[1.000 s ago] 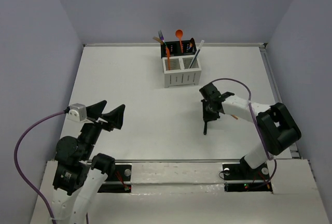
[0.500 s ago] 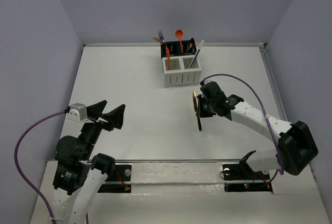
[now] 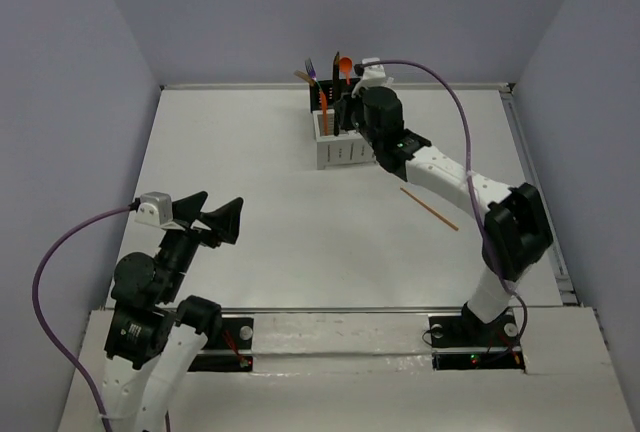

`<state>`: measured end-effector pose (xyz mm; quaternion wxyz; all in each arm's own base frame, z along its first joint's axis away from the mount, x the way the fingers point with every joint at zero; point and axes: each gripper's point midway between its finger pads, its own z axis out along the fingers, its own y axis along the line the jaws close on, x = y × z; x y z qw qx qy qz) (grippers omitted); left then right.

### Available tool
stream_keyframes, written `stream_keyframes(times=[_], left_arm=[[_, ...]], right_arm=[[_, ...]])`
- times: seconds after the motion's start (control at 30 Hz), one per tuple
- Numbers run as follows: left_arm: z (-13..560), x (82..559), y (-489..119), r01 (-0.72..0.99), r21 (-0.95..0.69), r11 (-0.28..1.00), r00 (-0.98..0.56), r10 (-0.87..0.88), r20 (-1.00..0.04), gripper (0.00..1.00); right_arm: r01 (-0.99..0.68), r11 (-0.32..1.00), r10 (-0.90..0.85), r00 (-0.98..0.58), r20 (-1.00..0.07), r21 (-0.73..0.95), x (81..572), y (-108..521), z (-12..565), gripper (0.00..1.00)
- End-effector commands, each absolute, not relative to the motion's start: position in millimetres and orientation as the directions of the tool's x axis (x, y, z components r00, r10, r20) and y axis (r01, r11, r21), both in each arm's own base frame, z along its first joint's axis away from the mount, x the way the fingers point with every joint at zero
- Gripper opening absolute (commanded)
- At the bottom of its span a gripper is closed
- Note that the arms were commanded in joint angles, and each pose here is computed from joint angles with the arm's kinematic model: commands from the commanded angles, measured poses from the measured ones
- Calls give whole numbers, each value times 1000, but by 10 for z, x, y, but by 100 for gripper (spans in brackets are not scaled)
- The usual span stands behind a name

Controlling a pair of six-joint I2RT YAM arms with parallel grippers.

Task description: Sort the eating utensils into containers

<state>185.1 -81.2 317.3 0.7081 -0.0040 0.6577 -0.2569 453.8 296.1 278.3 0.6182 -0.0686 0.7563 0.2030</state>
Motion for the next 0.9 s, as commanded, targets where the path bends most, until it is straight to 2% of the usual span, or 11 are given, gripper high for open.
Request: stream_keyframes(times=[0.0,0.03,0.2,0.57,0.8,0.87], left_arm=[[3339,1881,-763,350,-330,877,56,-371,-927,99],[3337,1887,-765,349,-330,877,55,-371,-927,99],[3332,1900,-752,341,-330,880,54,-369,-928,99],[3319,1928,-745,333,-326,885,51,-362,-931,99],[3321,1920,-754,339,-325,883,52,-362,-931,99],[3318,1920,-754,339,-325,883,50,-362,-931,99]], right_arm=[[-307,941,165,53,-985,141,5084,3063,3416,7],[-304,944,166,103,-981,128,5154,3086,3611,7],[-264,958,140,103,-985,108,5438,3153,3347,7],[-287,951,140,60,-988,117,5456,3179,2839,7],[-291,950,126,21,-992,114,5420,3175,2662,17],[-291,951,120,18,-993,109,5419,3173,2630,25]])
